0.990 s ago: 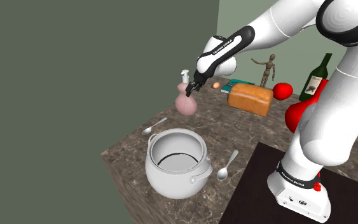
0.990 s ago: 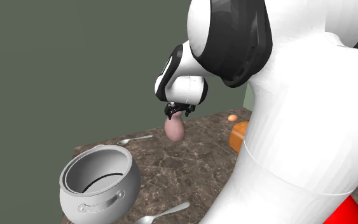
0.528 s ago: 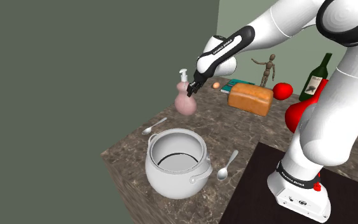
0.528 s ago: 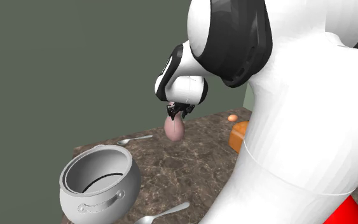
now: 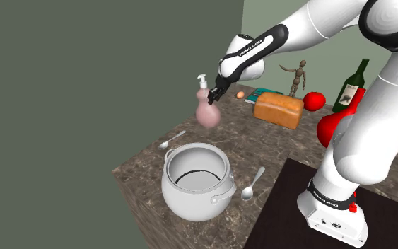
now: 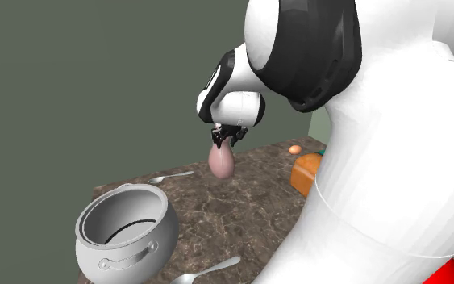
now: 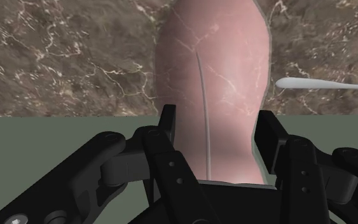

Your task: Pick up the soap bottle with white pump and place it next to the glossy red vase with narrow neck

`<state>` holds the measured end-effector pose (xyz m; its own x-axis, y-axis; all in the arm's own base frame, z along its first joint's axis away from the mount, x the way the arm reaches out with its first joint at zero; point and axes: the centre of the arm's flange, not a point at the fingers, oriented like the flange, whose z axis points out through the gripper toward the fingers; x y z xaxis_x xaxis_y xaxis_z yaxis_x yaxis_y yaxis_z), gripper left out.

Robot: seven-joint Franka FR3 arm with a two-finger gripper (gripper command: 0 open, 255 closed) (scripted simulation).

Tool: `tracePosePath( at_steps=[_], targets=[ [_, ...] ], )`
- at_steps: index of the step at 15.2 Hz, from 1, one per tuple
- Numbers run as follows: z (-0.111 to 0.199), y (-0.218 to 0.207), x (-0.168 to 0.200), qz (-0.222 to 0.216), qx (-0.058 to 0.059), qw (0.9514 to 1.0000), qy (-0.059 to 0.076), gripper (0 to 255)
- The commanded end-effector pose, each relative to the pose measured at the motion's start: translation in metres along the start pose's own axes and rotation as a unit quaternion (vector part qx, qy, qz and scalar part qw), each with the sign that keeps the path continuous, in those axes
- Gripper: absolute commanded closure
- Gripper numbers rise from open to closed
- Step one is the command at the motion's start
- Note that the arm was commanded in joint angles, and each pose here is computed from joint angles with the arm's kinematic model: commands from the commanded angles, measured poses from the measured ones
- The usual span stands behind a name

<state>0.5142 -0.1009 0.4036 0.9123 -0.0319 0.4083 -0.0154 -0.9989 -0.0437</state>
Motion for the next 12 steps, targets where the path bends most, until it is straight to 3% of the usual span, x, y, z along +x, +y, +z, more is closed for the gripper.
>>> tracePosePath(
  at_steps=[1, 12],
  targets=[
    [-0.011, 0.0, 0.006, 0.0, 0.0, 1.0, 0.001, 255],
    [-0.064, -0.003, 0.03, 0.0, 0.0, 1.0, 0.001, 255]
  ],
)
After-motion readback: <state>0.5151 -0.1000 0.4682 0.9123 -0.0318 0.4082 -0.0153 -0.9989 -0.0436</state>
